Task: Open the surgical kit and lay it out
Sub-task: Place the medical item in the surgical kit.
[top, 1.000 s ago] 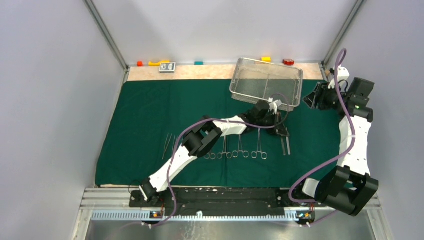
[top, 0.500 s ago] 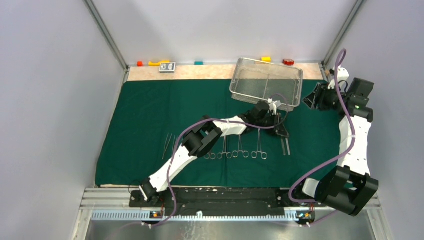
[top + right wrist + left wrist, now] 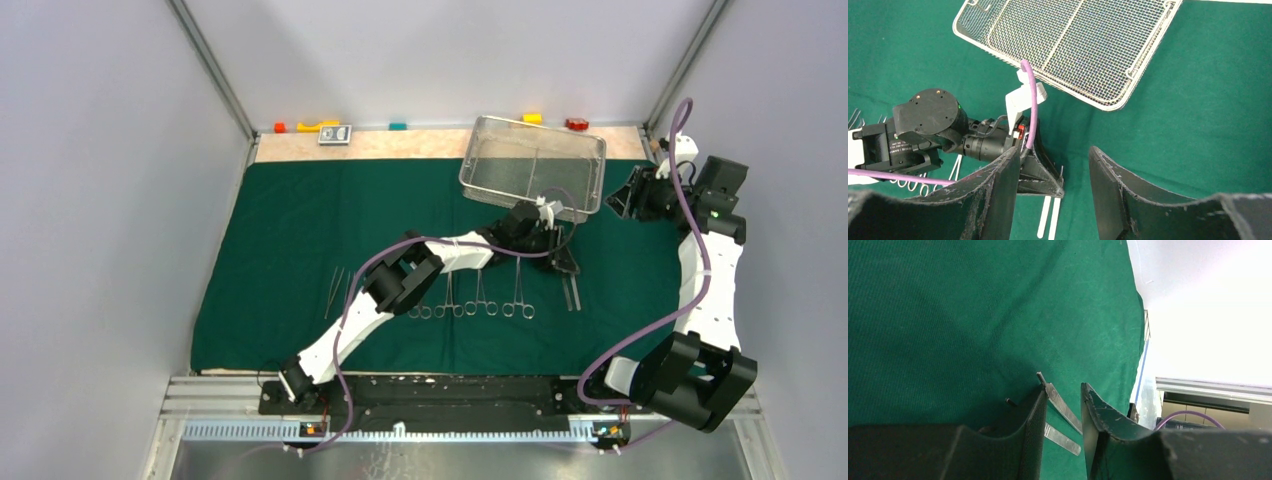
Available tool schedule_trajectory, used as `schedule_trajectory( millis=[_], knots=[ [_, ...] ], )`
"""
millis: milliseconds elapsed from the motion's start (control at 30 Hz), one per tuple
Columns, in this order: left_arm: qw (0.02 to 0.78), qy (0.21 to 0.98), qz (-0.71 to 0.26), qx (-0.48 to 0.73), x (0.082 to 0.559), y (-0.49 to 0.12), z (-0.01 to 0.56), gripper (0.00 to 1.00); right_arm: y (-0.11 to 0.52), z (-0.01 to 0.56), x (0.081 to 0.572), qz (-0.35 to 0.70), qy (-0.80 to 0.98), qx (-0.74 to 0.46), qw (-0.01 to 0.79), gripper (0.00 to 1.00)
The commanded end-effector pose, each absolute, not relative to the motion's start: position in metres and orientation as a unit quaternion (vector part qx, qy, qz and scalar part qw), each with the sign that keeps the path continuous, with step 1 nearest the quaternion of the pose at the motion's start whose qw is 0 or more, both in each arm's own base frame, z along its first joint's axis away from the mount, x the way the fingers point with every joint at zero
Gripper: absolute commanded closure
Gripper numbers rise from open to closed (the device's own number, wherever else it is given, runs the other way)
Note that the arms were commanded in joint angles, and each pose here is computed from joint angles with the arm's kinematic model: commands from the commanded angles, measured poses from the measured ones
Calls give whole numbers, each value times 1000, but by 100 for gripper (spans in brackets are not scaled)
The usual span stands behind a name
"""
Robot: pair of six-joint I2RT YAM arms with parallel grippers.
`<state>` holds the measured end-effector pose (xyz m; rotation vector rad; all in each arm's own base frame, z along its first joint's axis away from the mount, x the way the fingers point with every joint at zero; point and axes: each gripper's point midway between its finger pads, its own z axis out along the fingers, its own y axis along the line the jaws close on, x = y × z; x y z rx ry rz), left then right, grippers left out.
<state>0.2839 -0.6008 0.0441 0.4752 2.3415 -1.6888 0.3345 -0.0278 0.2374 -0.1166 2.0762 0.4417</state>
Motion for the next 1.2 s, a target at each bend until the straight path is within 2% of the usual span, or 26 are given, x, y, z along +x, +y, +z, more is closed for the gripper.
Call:
schedule_trajectory(
  millis=[0,167,267,900,1167],
  knots=[
    [138,778,-588,176,286,-601,95,61,-28,248,331,177,842,-60,505,48],
    [142,782,-581,173,287,-600,98,48,-27,250,329,177,842,-62,506,48],
    [144,784,-578,172,287,-601,98,43,-27,250,328,175,842,-62,506,48],
    [167,773,-579,199,282,-604,119,39,-26,247,323,173,845,-62,503,48],
    [200,762,-567,242,279,-598,139,37,-29,225,314,153,857,-72,486,49]
  ],
)
